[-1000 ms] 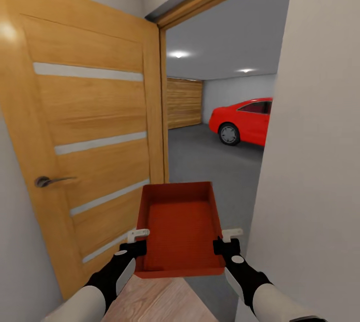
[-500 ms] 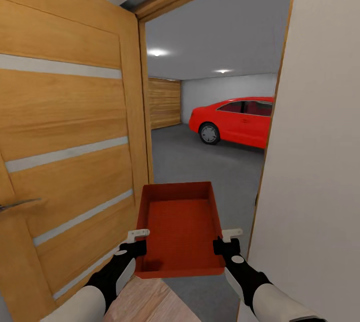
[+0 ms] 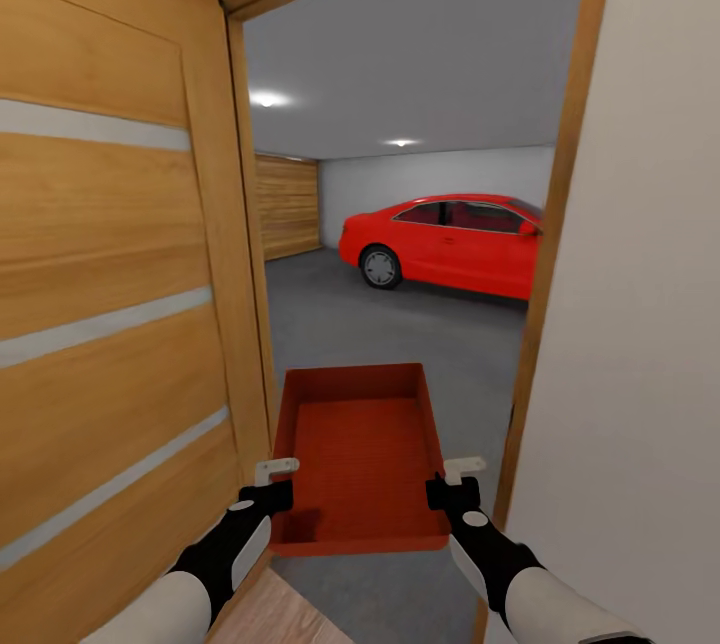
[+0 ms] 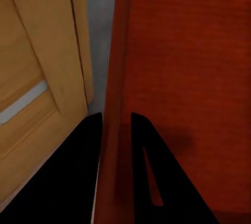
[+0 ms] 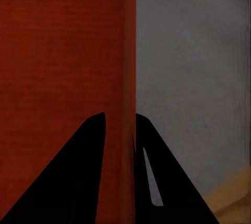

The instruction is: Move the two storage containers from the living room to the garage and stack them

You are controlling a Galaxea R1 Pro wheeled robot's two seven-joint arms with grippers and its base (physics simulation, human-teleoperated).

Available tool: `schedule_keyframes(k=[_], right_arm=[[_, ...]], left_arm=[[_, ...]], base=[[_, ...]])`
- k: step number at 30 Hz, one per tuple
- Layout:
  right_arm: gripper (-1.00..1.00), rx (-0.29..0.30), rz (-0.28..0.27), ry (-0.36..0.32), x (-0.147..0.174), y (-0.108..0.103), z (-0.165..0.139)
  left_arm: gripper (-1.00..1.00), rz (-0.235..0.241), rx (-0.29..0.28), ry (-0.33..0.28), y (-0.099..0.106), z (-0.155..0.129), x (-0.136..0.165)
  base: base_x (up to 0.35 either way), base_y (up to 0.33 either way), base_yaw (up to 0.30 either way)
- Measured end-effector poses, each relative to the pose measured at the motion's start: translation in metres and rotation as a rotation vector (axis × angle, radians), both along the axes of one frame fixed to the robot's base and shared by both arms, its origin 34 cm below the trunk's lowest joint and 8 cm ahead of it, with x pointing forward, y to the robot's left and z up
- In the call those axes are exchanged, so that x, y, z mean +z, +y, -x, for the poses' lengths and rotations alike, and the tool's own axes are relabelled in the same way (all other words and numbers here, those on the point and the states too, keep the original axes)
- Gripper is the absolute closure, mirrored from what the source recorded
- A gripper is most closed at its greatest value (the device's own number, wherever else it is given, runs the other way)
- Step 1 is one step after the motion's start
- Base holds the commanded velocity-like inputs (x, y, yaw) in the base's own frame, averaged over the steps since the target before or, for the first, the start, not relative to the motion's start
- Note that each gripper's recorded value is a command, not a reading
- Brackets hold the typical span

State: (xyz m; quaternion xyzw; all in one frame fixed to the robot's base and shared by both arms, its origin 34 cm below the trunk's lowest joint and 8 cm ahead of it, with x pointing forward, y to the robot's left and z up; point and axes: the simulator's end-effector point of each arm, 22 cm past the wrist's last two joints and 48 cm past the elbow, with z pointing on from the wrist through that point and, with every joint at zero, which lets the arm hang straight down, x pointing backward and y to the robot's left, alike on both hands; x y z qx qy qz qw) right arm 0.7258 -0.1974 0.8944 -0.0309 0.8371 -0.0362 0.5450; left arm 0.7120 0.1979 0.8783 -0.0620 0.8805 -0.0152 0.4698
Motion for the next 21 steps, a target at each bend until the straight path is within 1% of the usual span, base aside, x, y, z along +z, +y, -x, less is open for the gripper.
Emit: schedule_keyframes(k=[4, 6, 18, 21], right_arm=[[1.0, 0.0, 0.0, 0.0, 0.0001, 0.0, -0.0001], [1.0, 0.001, 0.0, 0.0, 0.0002, 0.0002, -0.0001], [1.0, 0.0, -0.001, 0.001, -0.0002, -0.0002, 0.0001], [1.0, 0.0, 0.0, 0.0, -0.0001, -0.0004, -0.0001]], left_arm=[[1.0, 0.0, 0.0, 0.0, 0.0, 0.0, 0.0], [1.0, 0.0, 0.0, 0.0, 0.0001, 0.0, 0.0001], [1.0, -0.001, 0.0, 0.001, -0.0002, 0.0001, 0.0], [1.0, 0.0, 0.001, 0.0, -0.0004, 0.0, 0.0]], base=[[0.286, 0.205, -0.272], [0.286, 0.205, -0.135], [0.286, 0.205, -0.017], [0.261, 0.192, -0.214]])
